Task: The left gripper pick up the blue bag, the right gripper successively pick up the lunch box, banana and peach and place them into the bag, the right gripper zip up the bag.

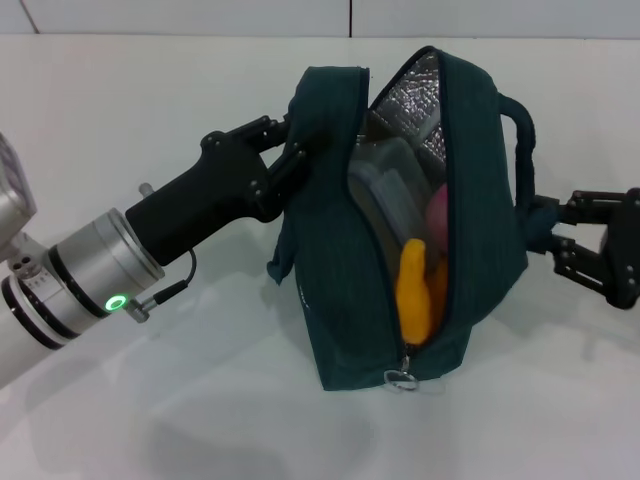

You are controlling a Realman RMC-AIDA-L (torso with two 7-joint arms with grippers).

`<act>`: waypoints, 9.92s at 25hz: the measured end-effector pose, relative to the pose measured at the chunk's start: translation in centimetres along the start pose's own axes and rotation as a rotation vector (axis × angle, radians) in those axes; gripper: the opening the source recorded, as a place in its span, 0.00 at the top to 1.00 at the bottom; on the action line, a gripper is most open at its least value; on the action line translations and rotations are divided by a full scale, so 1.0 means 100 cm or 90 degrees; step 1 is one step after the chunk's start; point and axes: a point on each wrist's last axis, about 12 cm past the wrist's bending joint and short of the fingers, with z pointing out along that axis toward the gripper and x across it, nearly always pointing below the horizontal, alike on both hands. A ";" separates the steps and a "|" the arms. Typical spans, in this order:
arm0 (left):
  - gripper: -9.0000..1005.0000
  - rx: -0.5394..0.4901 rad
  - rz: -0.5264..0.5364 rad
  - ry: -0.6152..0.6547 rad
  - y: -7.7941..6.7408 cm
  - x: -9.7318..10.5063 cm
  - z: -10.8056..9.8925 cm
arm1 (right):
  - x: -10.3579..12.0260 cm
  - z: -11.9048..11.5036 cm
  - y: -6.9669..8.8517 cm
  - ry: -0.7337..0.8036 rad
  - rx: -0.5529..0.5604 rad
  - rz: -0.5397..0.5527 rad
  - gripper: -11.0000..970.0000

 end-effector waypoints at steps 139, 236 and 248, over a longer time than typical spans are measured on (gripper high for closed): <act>0.52 0.052 0.067 0.113 -0.051 0.050 -0.066 | -0.016 0.087 -0.001 0.032 -0.188 -0.146 0.97; 0.55 0.050 0.066 0.011 -0.022 0.015 -0.015 | -0.024 0.085 0.006 -0.216 -0.044 -0.154 0.98; 0.73 0.056 0.073 0.024 -0.019 0.014 -0.005 | -0.021 0.083 0.007 -0.214 -0.035 -0.145 0.98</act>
